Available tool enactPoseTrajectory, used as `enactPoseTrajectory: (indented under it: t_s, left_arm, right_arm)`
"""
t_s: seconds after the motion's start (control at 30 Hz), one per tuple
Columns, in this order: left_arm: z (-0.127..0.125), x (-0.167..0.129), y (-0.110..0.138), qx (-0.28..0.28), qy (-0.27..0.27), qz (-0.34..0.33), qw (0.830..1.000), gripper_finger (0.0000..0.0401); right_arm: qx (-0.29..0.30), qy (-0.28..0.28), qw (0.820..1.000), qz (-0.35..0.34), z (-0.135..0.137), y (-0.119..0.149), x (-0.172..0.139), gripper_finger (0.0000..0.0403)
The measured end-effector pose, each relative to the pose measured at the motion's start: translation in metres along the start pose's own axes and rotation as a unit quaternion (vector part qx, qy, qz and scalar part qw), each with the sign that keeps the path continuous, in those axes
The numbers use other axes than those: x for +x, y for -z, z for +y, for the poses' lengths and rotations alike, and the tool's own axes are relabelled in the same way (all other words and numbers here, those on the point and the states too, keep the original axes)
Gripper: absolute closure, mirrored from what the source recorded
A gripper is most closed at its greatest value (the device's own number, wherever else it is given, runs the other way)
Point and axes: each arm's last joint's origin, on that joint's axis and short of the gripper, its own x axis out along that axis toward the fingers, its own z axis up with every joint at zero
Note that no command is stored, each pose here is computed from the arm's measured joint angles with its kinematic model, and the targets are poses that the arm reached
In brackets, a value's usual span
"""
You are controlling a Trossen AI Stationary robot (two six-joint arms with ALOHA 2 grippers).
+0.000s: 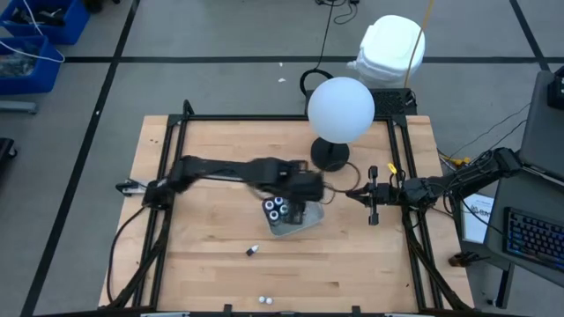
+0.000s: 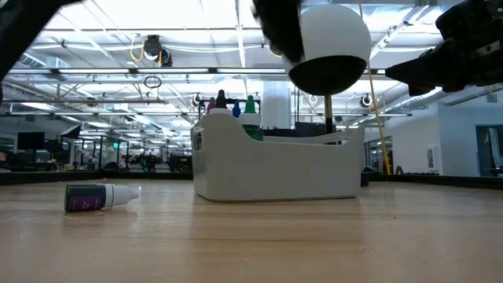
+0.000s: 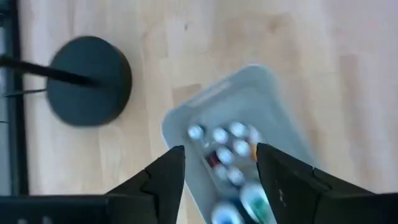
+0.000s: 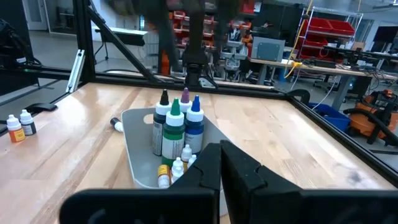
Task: Pick & Place food coloring
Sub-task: Put the small yellow food coloring bottle into the gray bin
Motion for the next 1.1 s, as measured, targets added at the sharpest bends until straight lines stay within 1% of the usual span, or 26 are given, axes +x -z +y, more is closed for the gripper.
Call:
enactPoseTrajectory:
  t_s: [0.1, 0.17, 0.23, 0.33, 0.4, 0.43, 0.5, 0.57, 0.6, 0.7, 0.8, 0.83, 0.9, 1.0, 1.03, 1.1]
  left_arm:
    - [-0.019, -0.063, 0.016, 0.003, 0.011, -0.006, 1.000, 0.0217]
    - [-0.036, -0.100, 0.031, 0.006, 0.005, -0.011, 1.000, 0.0243]
    - [-0.054, -0.129, 0.045, -0.002, -0.004, -0.035, 0.999, 0.0277]
    - [-0.081, -0.155, 0.070, -0.003, -0.011, -0.062, 0.998, 0.0336]
    - [-0.099, -0.163, 0.091, 0.017, -0.030, -0.080, 0.996, 0.0375]
    - [-0.107, -0.165, 0.104, 0.020, -0.039, -0.093, 0.995, 0.0387]
    - [-0.119, -0.165, 0.128, 0.006, -0.043, -0.128, 0.991, 0.0392]
    - [-0.126, -0.162, 0.155, -0.025, -0.021, -0.168, 0.985, 0.0386]
    - [-0.129, -0.155, 0.168, -0.039, -0.003, -0.186, 0.982, 0.0384]
    - [-0.140, -0.126, 0.199, -0.079, 0.065, -0.245, 0.964, 0.0390]
    - [-0.147, -0.091, 0.225, -0.111, 0.101, -0.304, 0.941, 0.0396]
    - [-0.148, -0.078, 0.231, -0.121, 0.101, -0.323, 0.933, 0.0395]
    - [-0.152, -0.054, 0.246, -0.119, 0.083, -0.346, 0.927, 0.0391]
    - [-0.153, -0.034, 0.260, -0.107, 0.051, -0.385, 0.915, 0.0396]
    - [-0.152, -0.029, 0.264, -0.100, 0.041, -0.391, 0.914, 0.0397]
    - [-0.147, -0.016, 0.274, -0.073, 0.023, -0.387, 0.919, 0.0395]
  right_arm:
    - [0.000, 0.000, 1.000, 0.000, 0.000, 0.000, 0.000, 0.0403]
    - [0.000, 0.000, 1.000, 0.000, 0.000, 0.000, 0.000, 0.0403]
    - [0.004, 0.000, 1.000, 0.000, 0.000, 0.000, 0.000, 0.0403]
    - [0.009, 0.000, 1.000, 0.000, 0.000, 0.000, 0.000, 0.0403]
    - [0.009, 0.000, 1.000, -0.001, 0.000, 0.000, 0.000, 0.0403]
    - [0.010, 0.000, 1.000, -0.002, 0.000, 0.000, 0.000, 0.0403]
    - [0.010, 0.000, 1.000, -0.003, 0.000, -0.001, 0.000, 0.0403]
    - [0.013, 0.000, 1.000, -0.004, 0.000, -0.001, 0.000, 0.0403]
    - [0.015, 0.000, 1.000, -0.004, 0.000, -0.001, 0.000, 0.0403]
    - [0.022, 0.000, 1.000, -0.004, 0.000, -0.001, 0.000, 0.0403]
    - [0.022, 0.001, 1.000, -0.004, 0.000, -0.001, 0.000, 0.0403]
    - [0.022, 0.001, 1.000, -0.004, 0.000, -0.001, 0.000, 0.0403]
    - [0.020, 0.002, 1.000, -0.003, 0.000, -0.001, 0.000, 0.0403]
    - [0.013, 0.003, 1.000, -0.003, 0.000, -0.001, 0.000, 0.0403]
    - [0.008, 0.004, 1.000, -0.003, 0.000, -0.001, 0.000, 0.0403]
    - [-0.003, 0.007, 1.000, -0.003, -0.001, -0.001, 0.000, 0.0403]
